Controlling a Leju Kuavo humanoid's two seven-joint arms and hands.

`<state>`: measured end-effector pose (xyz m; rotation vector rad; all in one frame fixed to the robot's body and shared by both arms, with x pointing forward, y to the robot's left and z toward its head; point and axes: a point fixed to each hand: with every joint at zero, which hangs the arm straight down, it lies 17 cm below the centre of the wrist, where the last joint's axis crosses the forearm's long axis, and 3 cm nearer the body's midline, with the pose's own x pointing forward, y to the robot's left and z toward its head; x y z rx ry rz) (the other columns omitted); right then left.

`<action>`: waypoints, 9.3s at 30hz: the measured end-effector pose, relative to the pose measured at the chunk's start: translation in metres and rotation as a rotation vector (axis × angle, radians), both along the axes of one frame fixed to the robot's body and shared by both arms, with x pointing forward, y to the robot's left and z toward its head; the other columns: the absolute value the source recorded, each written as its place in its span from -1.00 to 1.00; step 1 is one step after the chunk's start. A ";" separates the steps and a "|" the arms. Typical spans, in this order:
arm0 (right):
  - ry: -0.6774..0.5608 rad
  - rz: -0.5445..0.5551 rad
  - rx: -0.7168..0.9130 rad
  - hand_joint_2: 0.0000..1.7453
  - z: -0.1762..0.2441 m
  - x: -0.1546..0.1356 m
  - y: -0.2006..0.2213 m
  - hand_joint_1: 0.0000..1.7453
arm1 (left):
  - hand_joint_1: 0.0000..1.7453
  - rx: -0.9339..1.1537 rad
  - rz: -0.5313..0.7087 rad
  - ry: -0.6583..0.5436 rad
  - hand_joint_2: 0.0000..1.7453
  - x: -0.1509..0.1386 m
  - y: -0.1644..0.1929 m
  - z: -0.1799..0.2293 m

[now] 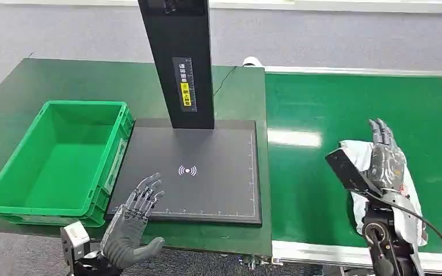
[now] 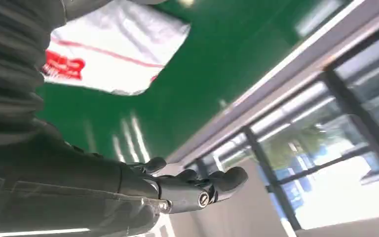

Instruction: Moved the parcel from conveyor to table for the left to box.

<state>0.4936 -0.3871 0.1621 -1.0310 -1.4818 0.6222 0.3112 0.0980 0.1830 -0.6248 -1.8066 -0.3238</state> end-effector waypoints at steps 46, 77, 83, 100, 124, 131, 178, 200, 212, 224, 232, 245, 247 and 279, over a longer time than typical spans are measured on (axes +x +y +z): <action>0.734 -0.125 -0.178 1.00 -0.139 -0.036 -0.104 -1.00 | -1.00 0.022 0.031 0.030 1.00 0.003 0.011 -0.002; 0.855 0.085 -0.102 1.00 -0.178 -0.072 -0.067 -1.00 | -1.00 0.035 0.031 0.028 1.00 0.003 0.012 -0.004; 0.872 0.189 -0.023 1.00 -0.182 -0.076 -0.044 -1.00 | -1.00 0.036 0.036 0.031 1.00 0.001 0.015 -0.007; 0.967 0.266 -0.151 1.00 -0.200 -0.087 -0.027 -1.00 | -1.00 0.045 0.038 0.027 1.00 0.005 0.017 -0.005; 1.054 0.328 -0.308 1.00 -0.203 -0.100 -0.045 1.00 | -1.00 0.038 0.052 0.028 1.00 0.008 0.020 -0.004; 1.007 0.359 -0.277 1.00 -0.201 -0.096 -0.034 1.00 | -1.00 0.035 0.059 0.032 1.00 0.008 0.021 -0.005; 0.249 0.919 0.818 1.00 0.028 -0.024 0.328 1.00 | -1.00 0.008 -0.007 -0.005 1.00 0.003 0.010 -0.008; 0.424 0.981 0.831 1.00 -0.004 -0.020 0.392 -1.00 | -1.00 0.030 0.006 -0.007 1.00 0.009 0.006 -0.007; 0.158 1.073 1.165 1.00 0.058 -0.070 0.342 -1.00 | -1.00 0.079 0.242 -0.046 1.00 0.029 0.049 -0.004; 0.065 0.991 1.189 1.00 0.044 -0.117 0.300 -1.00 | -1.00 0.484 0.483 -0.219 1.00 0.068 0.072 0.015; 0.059 0.987 1.186 1.00 0.042 -0.121 0.296 -1.00 | -1.00 0.694 0.439 -0.262 1.00 0.123 0.042 0.002; 0.043 0.977 1.185 1.00 0.048 -0.112 0.294 -1.00 | -1.00 0.958 0.298 -0.240 1.00 0.188 0.000 -0.049; 0.041 0.977 1.189 1.00 0.050 -0.111 0.294 -1.00 | -1.00 0.984 0.280 -0.222 1.00 0.193 0.000 -0.060; 0.033 0.951 1.196 1.00 0.050 -0.108 0.294 -1.00 | 1.00 1.194 0.131 -0.173 1.00 0.208 -0.004 -0.121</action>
